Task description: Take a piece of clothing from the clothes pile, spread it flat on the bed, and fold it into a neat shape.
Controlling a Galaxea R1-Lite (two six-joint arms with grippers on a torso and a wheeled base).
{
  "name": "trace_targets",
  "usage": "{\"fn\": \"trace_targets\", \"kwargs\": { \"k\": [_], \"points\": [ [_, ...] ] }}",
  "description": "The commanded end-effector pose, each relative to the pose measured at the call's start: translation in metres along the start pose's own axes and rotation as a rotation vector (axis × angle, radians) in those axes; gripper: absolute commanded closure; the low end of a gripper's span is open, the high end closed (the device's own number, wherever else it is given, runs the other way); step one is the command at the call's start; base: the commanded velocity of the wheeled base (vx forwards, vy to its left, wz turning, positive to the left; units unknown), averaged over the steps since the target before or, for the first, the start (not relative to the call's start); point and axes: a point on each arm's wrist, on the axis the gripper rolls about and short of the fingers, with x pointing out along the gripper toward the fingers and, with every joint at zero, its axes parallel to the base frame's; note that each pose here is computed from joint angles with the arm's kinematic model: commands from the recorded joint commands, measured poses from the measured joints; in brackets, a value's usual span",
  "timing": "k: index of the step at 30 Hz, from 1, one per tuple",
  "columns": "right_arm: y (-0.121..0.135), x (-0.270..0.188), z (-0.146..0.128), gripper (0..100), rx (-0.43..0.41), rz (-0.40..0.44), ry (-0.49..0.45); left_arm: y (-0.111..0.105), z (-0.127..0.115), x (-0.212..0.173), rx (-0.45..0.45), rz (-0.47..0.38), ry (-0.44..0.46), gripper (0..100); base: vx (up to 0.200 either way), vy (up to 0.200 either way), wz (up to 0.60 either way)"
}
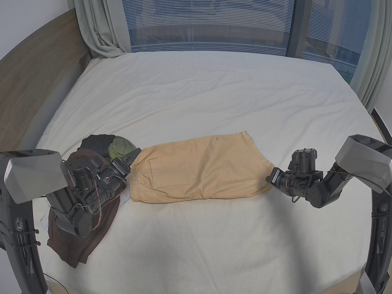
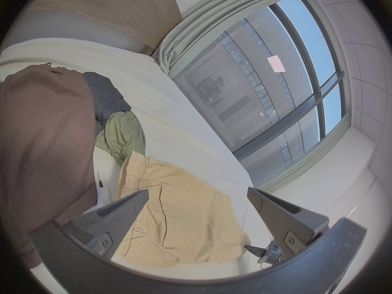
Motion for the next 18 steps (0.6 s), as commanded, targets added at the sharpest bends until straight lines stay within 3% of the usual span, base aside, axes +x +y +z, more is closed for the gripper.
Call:
{"fn": "trace_targets", "kwargs": {
  "k": [1,13,14,18],
  "points": [
    [-0.001,-0.014,-0.001,100,-0.009,-0.019,0.002,0.000,0.000,0.000,0.000,0.001,0.001,0,0.000,0.000,0.00],
    [-0.006,-0.008,-0.009,100,-0.009,-0.025,0.019,0.000,-0.001,0.000,0.001,0.002,0.002,0,0.000,0.000,0.00],
    [-0.006,-0.008,-0.009,0,-0.009,-0.025,0.019,0.000,-0.001,0.000,0.001,0.002,0.002,0,0.000,0.000,0.00],
    [-0.006,-0.009,-0.011,0,-0.011,-0.022,0.018,0.000,-0.001,0.000,0.002,-0.001,0.001,0,0.000,0.000,0.00]
  ]
}}
